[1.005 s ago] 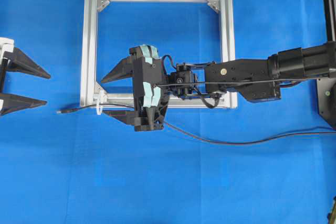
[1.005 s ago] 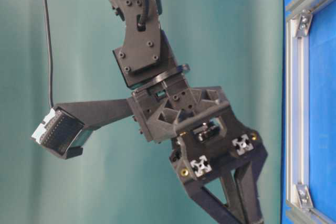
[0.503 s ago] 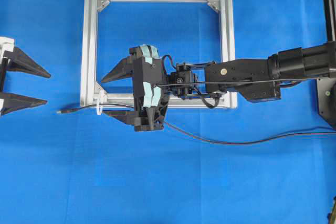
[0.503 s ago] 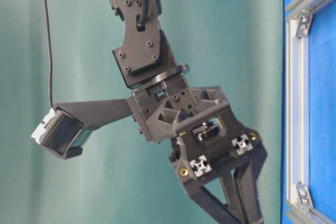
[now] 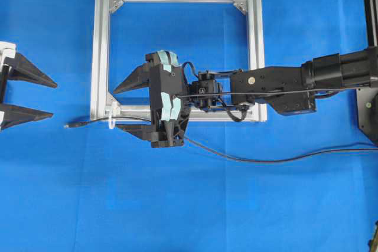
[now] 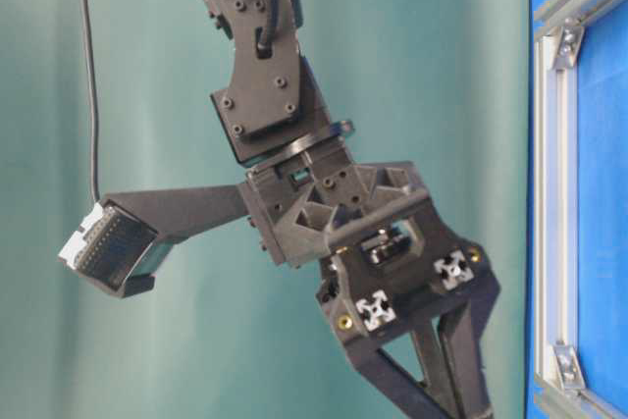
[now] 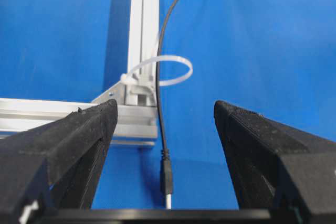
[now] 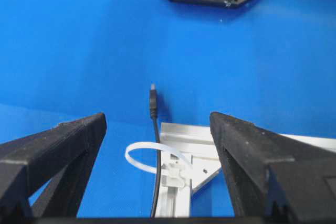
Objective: Insert the wire through the string loop located on the left side.
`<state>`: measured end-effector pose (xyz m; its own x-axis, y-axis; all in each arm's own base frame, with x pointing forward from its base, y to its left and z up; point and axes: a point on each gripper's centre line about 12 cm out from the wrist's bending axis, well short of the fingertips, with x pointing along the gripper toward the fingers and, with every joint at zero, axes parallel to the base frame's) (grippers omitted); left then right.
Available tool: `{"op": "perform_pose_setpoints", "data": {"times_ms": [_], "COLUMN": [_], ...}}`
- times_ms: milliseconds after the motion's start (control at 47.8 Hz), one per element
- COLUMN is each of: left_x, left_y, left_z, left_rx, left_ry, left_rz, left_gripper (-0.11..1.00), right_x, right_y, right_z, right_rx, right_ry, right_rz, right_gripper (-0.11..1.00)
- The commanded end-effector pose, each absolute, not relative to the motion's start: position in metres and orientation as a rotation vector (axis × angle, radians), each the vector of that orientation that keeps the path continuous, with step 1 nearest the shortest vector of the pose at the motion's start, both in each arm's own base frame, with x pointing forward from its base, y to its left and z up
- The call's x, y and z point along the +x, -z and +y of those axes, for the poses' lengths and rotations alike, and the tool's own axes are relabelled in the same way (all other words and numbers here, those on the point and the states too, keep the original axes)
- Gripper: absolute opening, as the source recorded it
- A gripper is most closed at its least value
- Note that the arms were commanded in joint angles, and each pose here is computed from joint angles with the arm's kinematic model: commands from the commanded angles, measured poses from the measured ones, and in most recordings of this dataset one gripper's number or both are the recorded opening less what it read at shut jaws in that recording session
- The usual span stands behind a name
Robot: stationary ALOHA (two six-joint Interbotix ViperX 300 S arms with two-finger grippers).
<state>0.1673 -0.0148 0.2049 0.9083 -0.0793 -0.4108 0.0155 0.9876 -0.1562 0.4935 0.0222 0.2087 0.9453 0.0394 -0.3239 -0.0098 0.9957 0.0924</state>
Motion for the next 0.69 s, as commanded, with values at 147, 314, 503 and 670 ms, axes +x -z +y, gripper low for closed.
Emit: {"op": "perform_pose_setpoints", "data": {"times_ms": [147,314,503,670], "left_x": [0.1710,0.1708,0.1709,0.1710], "left_y": [-0.2127,-0.2121,-0.2121,-0.2121], "left_z": [-0.0146,-0.0146,-0.0130,-0.0127], "left_rx": [-0.153,-0.151,-0.153,-0.153], "left_ry": [0.048,0.048,0.039,0.037], "left_rz": [0.409,0.411,0.410,0.410], "left_gripper": [0.68,0.68,0.68,0.68], "right_x": [0.4926,0.4926,0.4926,0.4926], "right_y": [-0.2352,-0.2352,-0.2352,-0.2352], "right_z": [0.0214,0.0222,0.0222,0.0222], "right_rx": [0.092,0.090,0.089,0.090], "right_ry": [-0.027,-0.029,-0.029,-0.029], "right_rz": [0.272,0.272,0.272,0.272], "right_gripper": [0.95,0.96,0.96,0.96]}}
